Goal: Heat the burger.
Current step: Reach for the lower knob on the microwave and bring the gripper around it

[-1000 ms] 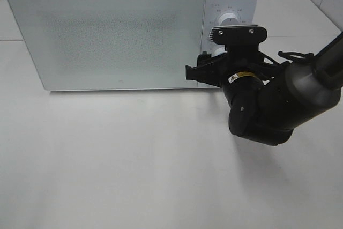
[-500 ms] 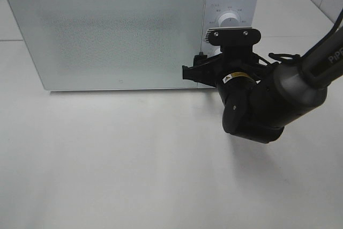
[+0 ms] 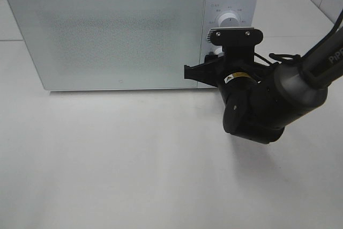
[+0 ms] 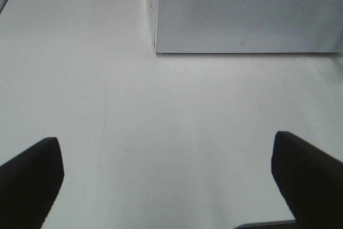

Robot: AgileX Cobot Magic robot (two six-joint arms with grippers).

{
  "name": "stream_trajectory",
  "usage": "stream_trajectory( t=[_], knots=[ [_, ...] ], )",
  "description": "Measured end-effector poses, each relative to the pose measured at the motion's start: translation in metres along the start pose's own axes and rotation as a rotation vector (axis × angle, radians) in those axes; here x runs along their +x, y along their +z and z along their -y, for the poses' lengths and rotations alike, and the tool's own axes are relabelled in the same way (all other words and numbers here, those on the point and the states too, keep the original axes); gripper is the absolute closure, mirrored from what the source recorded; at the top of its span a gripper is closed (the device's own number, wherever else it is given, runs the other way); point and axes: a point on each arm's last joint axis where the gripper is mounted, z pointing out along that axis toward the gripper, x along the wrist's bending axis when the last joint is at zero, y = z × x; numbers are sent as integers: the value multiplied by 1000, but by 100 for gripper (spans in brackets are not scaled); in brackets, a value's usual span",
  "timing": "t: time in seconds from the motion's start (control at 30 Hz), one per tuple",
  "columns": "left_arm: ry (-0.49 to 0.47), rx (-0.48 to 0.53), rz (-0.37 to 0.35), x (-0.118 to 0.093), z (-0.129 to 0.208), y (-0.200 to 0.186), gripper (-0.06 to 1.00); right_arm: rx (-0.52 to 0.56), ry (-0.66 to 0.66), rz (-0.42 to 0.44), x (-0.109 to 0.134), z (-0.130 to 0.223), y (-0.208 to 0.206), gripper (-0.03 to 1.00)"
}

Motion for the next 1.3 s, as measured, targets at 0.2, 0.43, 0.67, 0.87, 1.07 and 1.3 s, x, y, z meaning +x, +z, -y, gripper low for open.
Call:
stream_trajectory(
  t=[0.2,0.43,0.67,0.87,1.07,1.3],
  knots=[
    [0,0,0,0,0,0,-3,-1,0,7,-1,1,0,53],
    [0,0,0,0,0,0,-3,-4,-1,8,-1,1,0,53],
    [0,0,0,0,0,0,-3,-11,-6,10,-2,2,0,53],
    [0,0,0,0,0,0,-3,-16,69,3,-1,2,0,53],
    [0,0,0,0,0,0,-3,-19,380,-17,-2,2,0,53],
    [0,0,0,0,0,0,-3,-19,691,-31,-2,2,-1,53]
  ],
)
